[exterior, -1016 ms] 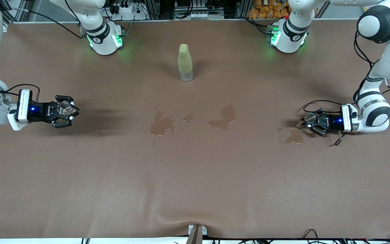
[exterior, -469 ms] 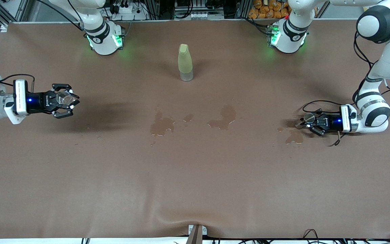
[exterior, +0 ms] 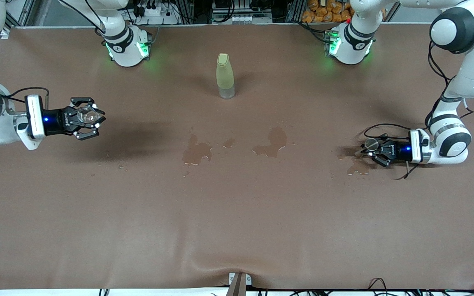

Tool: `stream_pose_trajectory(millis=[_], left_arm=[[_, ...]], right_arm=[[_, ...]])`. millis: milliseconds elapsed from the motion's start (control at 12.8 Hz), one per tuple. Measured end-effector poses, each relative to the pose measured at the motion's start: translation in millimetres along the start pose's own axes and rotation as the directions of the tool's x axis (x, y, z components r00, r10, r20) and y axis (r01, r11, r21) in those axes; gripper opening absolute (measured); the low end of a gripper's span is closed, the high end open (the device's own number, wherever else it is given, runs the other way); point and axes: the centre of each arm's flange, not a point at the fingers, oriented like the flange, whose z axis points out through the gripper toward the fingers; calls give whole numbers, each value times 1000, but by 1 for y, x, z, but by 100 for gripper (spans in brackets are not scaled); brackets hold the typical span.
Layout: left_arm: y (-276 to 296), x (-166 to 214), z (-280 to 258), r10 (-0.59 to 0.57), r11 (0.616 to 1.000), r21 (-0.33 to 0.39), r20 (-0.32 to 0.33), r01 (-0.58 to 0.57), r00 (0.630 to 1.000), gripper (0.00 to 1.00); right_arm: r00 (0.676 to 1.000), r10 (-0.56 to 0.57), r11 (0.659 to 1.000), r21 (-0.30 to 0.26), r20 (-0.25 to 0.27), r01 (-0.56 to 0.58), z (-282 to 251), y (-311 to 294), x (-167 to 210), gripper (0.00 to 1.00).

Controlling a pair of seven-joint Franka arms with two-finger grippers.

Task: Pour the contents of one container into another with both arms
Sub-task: 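Lift the glass with the right gripper while the left gripper lifts the jigger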

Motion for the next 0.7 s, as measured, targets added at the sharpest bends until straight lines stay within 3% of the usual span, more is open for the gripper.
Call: stream_pose_trajectory(millis=[313, 703], left_arm=[[-32, 13, 52, -3, 1000, -1, 10, 3, 1000, 21], [-68, 41, 131, 29, 999, 23, 7, -29, 1000, 21]], right_arm=[[1000, 17, 999, 37, -26, -16, 37, 6, 16, 18], [997, 20, 999, 38, -72, -17, 92, 19, 18, 18]])
